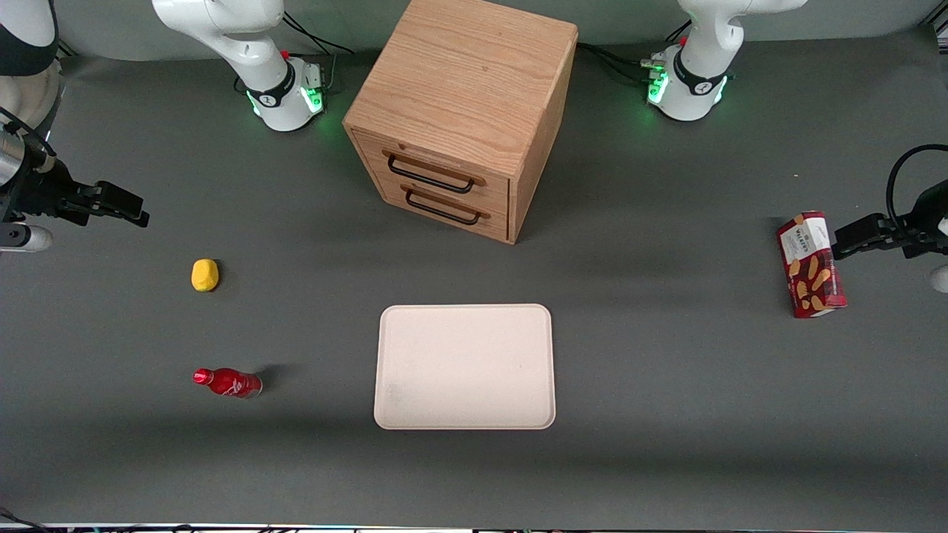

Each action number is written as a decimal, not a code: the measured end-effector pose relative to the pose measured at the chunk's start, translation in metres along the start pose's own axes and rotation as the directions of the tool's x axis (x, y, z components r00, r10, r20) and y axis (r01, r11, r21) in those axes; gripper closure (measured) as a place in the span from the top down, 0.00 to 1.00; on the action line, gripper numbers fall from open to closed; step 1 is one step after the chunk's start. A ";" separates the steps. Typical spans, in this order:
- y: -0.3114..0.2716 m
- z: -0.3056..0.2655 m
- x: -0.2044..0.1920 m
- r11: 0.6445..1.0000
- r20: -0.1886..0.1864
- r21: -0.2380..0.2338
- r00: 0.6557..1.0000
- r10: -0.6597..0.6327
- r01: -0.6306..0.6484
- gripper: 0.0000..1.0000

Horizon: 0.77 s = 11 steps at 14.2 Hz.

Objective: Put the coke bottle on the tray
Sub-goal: 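Move the right gripper down toward the red Coca-Cola bottle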

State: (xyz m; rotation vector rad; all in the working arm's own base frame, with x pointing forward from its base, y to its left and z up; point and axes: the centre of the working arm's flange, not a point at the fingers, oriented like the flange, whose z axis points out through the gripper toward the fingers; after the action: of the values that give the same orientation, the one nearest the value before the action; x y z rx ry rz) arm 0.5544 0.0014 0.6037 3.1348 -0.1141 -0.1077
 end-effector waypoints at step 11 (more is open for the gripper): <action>-0.016 0.061 0.047 0.999 0.007 -0.007 0.999 -0.033 0.033 1.00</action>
State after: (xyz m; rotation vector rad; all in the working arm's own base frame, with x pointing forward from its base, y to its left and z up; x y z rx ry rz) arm 0.5981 0.0142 0.5394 3.1302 -0.0614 -0.1191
